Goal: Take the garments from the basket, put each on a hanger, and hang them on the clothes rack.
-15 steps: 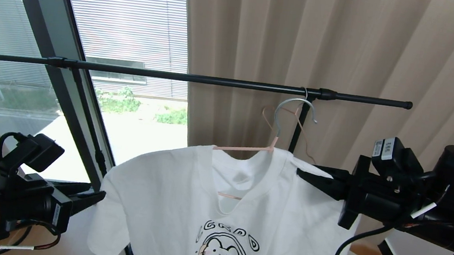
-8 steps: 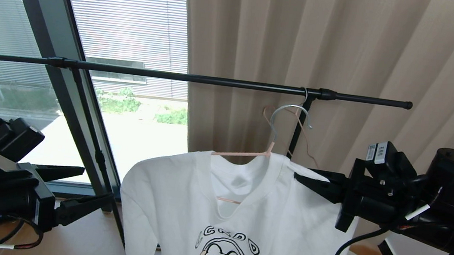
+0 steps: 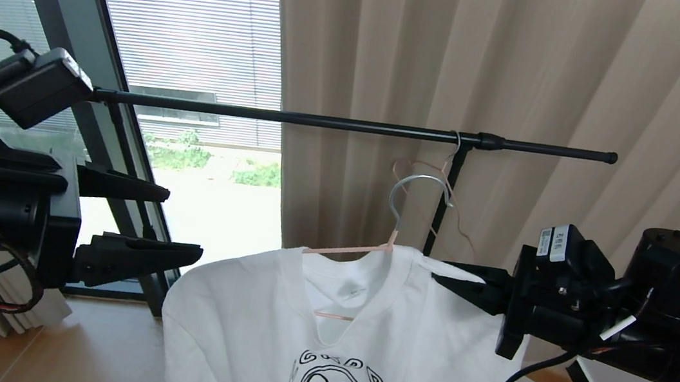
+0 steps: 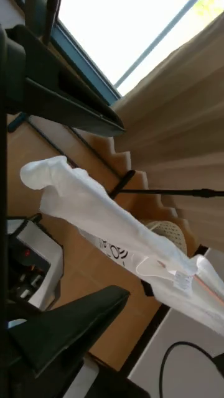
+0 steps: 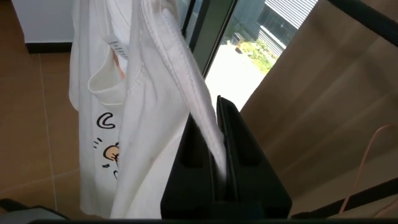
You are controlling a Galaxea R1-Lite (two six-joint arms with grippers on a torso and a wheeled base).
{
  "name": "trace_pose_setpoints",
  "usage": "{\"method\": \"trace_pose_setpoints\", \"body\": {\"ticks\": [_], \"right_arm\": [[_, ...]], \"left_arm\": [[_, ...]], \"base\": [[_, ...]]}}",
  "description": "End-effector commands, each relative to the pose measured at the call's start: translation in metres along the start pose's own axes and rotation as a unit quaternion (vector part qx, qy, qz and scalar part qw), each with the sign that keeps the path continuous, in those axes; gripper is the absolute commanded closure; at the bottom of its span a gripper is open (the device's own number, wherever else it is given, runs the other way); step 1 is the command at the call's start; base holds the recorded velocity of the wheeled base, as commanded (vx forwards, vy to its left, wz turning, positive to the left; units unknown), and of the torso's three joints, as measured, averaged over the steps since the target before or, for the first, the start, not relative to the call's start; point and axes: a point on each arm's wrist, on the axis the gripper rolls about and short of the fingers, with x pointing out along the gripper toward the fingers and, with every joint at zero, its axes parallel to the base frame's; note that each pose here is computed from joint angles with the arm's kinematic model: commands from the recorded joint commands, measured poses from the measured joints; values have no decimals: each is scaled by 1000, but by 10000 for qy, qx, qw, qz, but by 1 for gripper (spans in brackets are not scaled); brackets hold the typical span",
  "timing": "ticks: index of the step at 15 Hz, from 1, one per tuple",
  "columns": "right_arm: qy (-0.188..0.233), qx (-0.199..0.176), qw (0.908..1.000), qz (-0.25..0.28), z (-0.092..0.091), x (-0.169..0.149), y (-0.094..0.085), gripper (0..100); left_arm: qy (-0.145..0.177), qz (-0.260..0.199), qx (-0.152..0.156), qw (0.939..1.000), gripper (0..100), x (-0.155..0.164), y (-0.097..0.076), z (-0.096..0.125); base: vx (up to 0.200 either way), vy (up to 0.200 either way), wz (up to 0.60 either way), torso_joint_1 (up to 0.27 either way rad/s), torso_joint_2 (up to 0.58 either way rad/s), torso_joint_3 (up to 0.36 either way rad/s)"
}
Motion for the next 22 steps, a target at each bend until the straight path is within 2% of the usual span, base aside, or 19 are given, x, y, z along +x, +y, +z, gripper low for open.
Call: {"method": "trace_pose_setpoints", "body": {"ticks": [1, 4, 9, 12, 16, 17, 20, 22], "right_arm": [[-38, -35, 10000, 40, 2, 2, 1, 100], [-59, -201, 9998, 64, 2, 10, -4, 100], [7, -290, 9995, 92, -3, 13, -4, 100], [21, -296, 9995, 89, -4, 13, -4, 100], [10, -306, 9995, 85, -3, 13, -4, 100], [10, -306, 9995, 85, -3, 13, -4, 100], [1, -310, 9995, 89, -3, 13, -4, 100], [-10, -320, 9995, 85, -2, 12, -4, 100]], "left_arm": [[154, -422, 422, 9981, 0, 26, -1, 11], [342, -690, 1185, 9900, 0, 50, 3, 6], [304, -1048, 1748, 9785, 0, 73, 3, 12], [291, -1024, 1653, 9805, 0, 68, 8, 9], [365, -792, 1500, 9848, 0, 40, 5, -12], [385, -806, 1514, 9844, 0, 37, 2, -15], [526, -906, 1811, 9779, 0, 40, 0, -28], [630, -931, 1801, 9772, 0, 44, 2, -33]], "base": [[0, 0, 0, 0, 0, 0], [0, 0, 0, 0, 0, 0], [0, 0, 0, 0, 0, 0], [0, 0, 0, 0, 0, 0], [0, 0, 0, 0, 0, 0], [0, 0, 0, 0, 0, 0], [0, 0, 0, 0, 0, 0], [0, 0, 0, 0, 0, 0]]}}
